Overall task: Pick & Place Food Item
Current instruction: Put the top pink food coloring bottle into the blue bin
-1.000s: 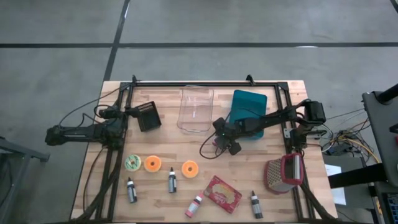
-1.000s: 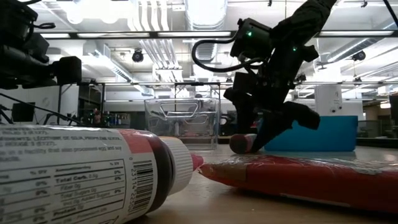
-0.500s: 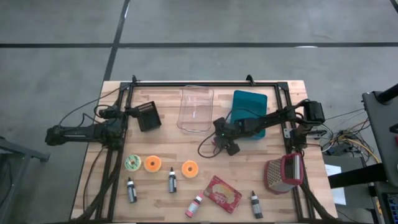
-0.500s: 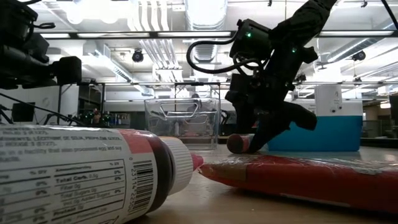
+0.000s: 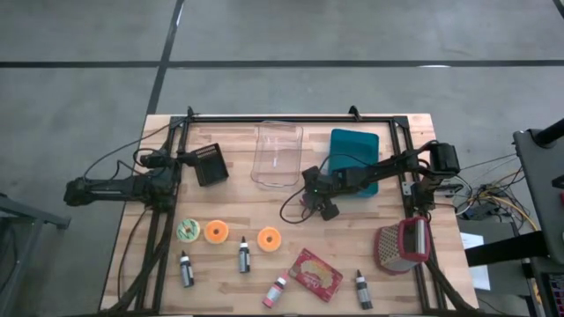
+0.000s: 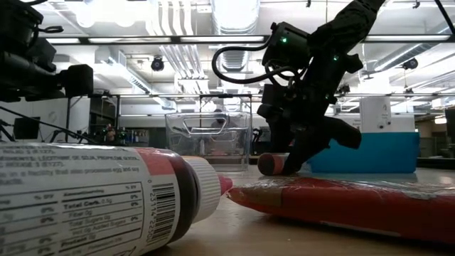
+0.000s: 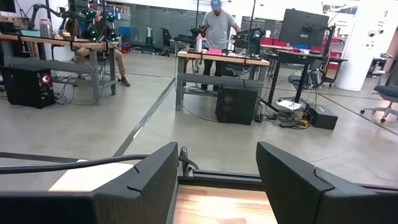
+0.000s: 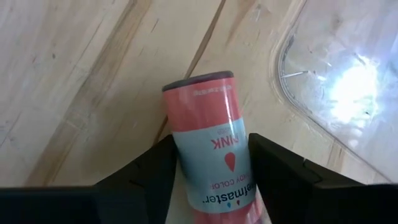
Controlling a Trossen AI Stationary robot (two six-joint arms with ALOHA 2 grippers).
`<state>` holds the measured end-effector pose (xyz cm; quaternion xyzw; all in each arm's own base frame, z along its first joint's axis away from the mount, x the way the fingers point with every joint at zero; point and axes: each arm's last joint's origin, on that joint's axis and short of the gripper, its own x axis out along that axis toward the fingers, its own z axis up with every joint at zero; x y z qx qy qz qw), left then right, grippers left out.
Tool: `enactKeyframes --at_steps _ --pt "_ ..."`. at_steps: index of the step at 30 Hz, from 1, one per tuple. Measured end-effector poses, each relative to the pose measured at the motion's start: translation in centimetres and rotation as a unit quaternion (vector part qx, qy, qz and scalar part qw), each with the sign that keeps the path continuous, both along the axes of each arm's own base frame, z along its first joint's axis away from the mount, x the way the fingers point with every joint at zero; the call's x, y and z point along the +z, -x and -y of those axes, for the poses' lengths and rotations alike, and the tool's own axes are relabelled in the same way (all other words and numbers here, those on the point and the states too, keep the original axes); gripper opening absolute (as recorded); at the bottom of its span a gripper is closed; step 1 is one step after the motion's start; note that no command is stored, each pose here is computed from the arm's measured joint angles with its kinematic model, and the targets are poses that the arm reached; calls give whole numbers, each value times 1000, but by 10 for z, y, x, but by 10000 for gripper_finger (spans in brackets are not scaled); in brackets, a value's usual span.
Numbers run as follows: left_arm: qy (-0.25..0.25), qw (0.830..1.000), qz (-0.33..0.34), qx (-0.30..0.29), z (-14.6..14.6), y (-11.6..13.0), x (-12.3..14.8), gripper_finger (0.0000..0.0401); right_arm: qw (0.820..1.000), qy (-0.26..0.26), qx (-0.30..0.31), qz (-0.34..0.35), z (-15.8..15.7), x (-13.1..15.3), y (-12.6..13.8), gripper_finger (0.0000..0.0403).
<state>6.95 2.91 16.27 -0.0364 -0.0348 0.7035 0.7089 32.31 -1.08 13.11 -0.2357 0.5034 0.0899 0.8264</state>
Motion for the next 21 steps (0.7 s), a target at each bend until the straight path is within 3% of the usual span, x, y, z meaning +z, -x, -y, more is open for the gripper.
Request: enactKeyframes --at_steps 9,21 --pt "0 1000 0 0 0 0 0 223 1000 -1 0 2 0 0 0 131" --pt "0 1000 0 0 0 0 0 223 1000 1 0 15 0 8 1 133"
